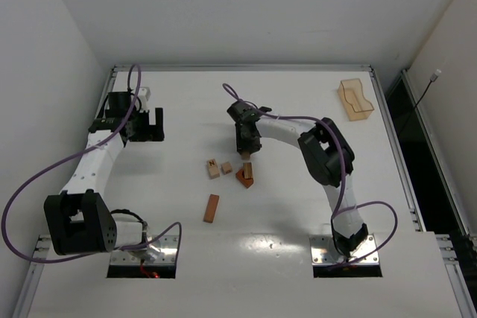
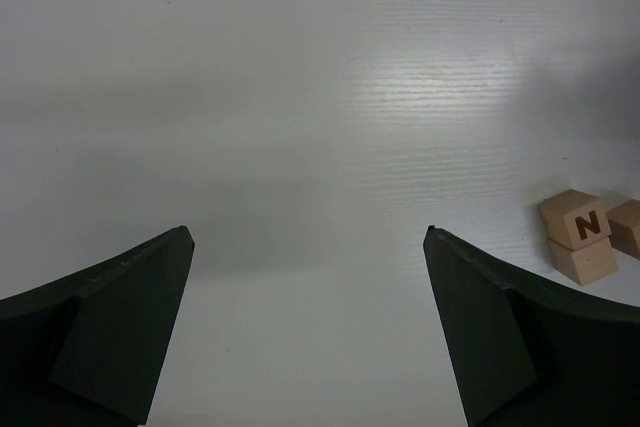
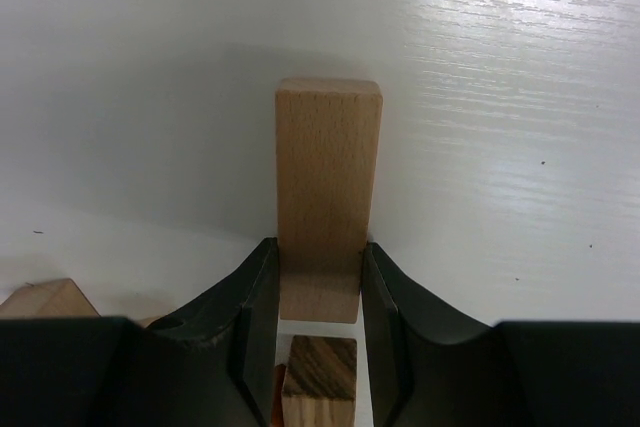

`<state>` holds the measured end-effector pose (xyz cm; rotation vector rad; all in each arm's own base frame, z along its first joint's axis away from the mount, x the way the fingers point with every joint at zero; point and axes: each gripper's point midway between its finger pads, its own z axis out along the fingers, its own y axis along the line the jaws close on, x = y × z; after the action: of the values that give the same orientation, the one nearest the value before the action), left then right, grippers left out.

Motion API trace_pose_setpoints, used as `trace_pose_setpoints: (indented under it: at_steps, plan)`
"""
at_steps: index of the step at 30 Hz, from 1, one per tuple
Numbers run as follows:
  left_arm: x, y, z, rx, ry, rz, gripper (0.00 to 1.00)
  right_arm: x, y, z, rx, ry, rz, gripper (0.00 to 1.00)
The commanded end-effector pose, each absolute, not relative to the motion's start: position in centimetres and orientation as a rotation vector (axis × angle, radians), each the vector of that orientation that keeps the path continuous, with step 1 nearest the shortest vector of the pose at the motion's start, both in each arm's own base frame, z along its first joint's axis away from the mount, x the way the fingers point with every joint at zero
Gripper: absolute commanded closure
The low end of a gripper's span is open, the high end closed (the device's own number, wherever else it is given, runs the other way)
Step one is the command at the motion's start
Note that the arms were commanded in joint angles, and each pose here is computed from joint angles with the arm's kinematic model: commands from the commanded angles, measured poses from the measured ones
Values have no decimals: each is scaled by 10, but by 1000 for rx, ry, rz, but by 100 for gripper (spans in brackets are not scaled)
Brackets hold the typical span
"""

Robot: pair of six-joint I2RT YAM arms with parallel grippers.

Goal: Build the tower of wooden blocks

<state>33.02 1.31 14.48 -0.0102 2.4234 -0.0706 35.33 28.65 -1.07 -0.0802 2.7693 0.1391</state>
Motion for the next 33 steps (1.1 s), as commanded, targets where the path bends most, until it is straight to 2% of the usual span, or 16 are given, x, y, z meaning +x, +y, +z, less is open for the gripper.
trace_pose_setpoints:
  at_steps: [1, 3, 4, 7, 9, 14, 18, 19, 23, 27, 33]
  plan:
    - [337, 16, 152, -39, 2389, -74, 0, 342, 294, -25, -75, 2827, 162, 73]
    - [337, 16, 152, -39, 2389, -74, 0, 342, 297, -26, -91, 2823, 186, 56]
    - [337, 16, 152, -39, 2389, -74, 0, 342, 299, -20, -112, 2817, 210, 35]
    - [336, 14, 159, -32, 2367, -86, 0, 346, 302, -10, -135, 2782, 237, 11]
    - [331, 12, 159, -27, 2369, -99, 0, 353, 304, 8, -175, 2730, 255, 6]
    - [318, 2, 170, 27, 2324, -144, 0, 359, 299, 60, -267, 2584, 296, 4]
    - [297, -14, 185, 94, 2268, -185, 0, 366, 282, 134, -338, 2354, 285, 4]
    - [290, -25, 183, 133, 2285, -206, 0, 366, 275, 171, -346, 2261, 313, 4]
    - [274, -56, 188, 255, 2308, -220, 0, 370, 228, 233, -442, 2046, 128, 5]
    - [270, -80, 183, 317, 2365, -258, 0, 373, 163, 241, -359, 2014, -100, 13]
    - [258, -126, 151, 441, 2554, -375, 0, 364, 95, 207, -233, 2142, -232, 15]
